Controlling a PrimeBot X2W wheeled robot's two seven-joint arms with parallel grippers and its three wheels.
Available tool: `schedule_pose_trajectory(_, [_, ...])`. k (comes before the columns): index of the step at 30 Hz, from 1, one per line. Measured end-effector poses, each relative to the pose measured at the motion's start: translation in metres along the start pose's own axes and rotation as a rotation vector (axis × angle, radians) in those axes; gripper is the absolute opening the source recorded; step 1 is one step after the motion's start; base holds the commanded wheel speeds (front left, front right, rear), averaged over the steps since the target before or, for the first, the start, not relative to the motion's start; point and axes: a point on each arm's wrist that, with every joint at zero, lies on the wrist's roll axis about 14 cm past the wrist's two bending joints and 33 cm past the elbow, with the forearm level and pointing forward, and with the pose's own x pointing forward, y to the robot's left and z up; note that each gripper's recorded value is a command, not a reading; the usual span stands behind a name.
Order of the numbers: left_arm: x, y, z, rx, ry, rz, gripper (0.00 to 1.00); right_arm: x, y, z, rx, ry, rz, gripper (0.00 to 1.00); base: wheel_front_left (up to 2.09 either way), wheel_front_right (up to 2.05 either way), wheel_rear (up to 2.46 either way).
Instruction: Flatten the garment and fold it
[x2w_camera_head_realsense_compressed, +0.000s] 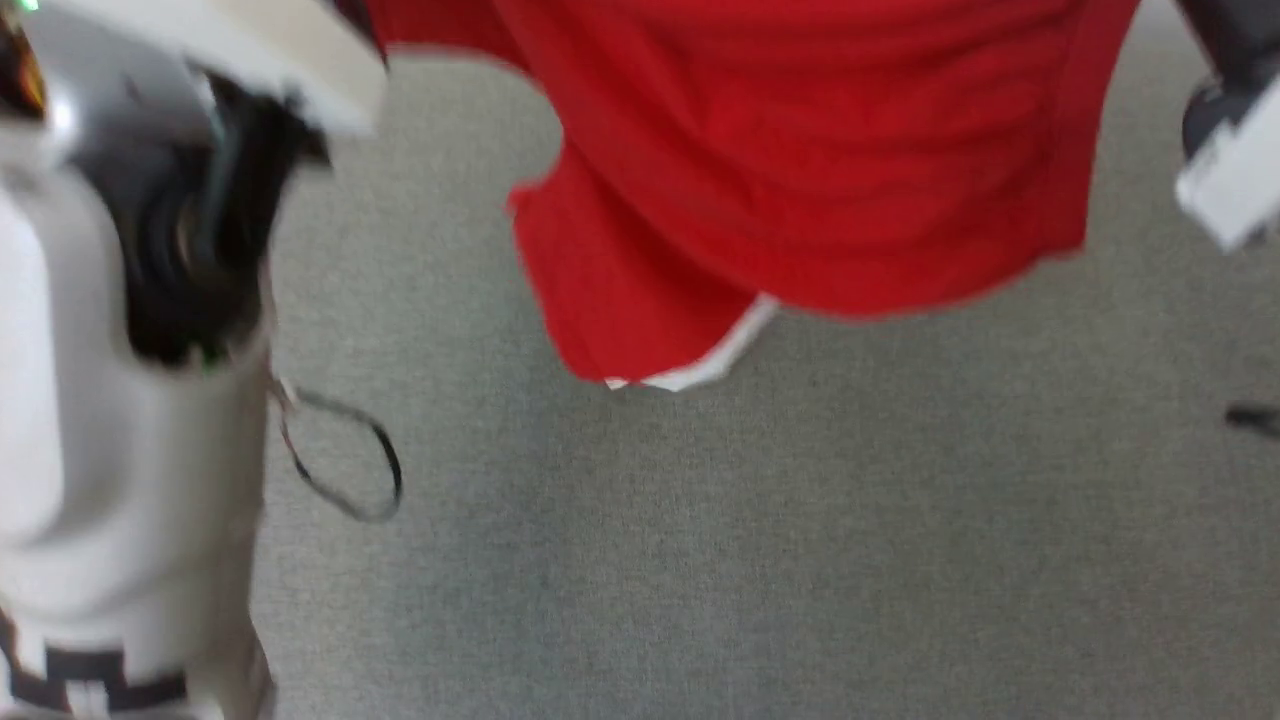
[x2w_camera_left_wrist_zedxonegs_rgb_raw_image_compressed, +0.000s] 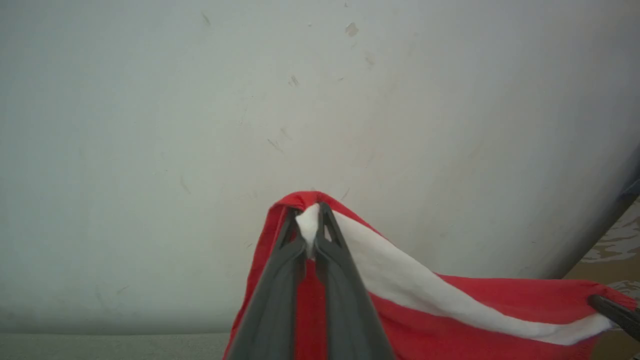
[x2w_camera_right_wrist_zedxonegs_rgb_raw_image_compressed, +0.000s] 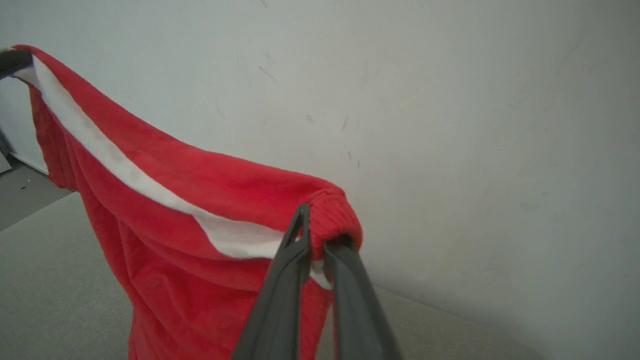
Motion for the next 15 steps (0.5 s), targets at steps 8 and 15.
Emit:
schedule_pose_trajectory(8, [0.073, 0.033, 0.005, 0.095, -0.071, 0.077, 0.0, 0.079, -0.016, 0.005, -0.129, -0.009, 0.001, 0.0, 0.0, 0.0, 0.0])
schedule_pose_trajectory(15, [0.12, 0.059, 0.005, 0.141, -0.19, 0.123, 0.0, 0.144, -0.034, -0.013, -0.24, -0.043, -0.015, 0.0, 0.0, 0.0, 0.0])
